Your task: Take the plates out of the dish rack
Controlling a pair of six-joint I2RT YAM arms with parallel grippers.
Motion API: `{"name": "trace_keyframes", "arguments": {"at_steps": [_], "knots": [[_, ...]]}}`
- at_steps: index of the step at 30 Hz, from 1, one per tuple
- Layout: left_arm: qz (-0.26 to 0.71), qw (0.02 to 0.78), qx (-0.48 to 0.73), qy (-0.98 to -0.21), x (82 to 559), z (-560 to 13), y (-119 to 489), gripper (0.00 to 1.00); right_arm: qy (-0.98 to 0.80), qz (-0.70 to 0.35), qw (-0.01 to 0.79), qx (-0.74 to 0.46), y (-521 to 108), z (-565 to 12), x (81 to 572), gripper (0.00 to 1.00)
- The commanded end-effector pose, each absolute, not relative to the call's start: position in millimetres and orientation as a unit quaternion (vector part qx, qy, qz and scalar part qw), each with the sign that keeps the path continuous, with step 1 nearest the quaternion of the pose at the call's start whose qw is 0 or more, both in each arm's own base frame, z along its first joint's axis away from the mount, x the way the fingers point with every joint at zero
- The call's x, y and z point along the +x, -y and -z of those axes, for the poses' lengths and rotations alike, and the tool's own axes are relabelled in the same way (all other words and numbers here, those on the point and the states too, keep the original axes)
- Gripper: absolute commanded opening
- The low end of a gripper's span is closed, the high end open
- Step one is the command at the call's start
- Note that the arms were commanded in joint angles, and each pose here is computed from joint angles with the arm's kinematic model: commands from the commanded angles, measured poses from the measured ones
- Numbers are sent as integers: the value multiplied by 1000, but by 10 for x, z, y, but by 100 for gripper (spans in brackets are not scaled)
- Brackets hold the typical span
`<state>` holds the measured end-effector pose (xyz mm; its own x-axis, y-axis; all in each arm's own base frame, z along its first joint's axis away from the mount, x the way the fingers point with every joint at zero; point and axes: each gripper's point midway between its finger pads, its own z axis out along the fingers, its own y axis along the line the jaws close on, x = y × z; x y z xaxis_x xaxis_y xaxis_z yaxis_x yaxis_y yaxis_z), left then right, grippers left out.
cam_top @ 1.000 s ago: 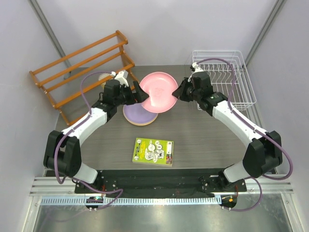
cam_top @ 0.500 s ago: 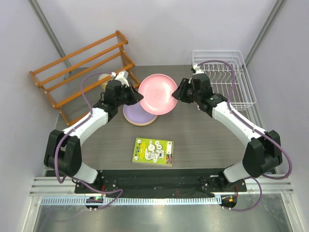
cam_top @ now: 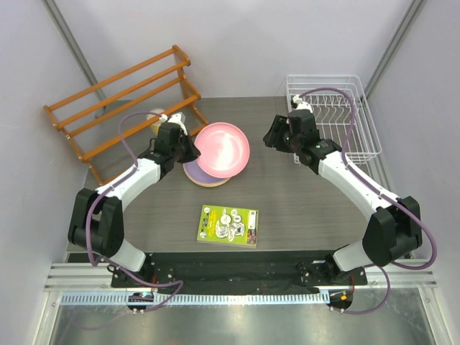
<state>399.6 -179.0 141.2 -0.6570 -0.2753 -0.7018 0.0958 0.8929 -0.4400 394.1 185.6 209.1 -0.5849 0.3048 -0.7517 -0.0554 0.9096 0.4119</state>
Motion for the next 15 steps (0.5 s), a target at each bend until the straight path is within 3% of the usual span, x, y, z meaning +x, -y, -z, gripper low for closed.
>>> {"name": "trace_keyframes", "arguments": {"at_steps": [1, 15], "knots": [[201, 413, -82, -884, 4080, -1370, 1557, 0, -861, -191, 467, 70, -1787, -2209, 3971, 58], [179, 397, -108, -894, 4085, -1165, 1315, 0, -870, -185, 452, 66, -1798, -2051, 3993, 58]]}}
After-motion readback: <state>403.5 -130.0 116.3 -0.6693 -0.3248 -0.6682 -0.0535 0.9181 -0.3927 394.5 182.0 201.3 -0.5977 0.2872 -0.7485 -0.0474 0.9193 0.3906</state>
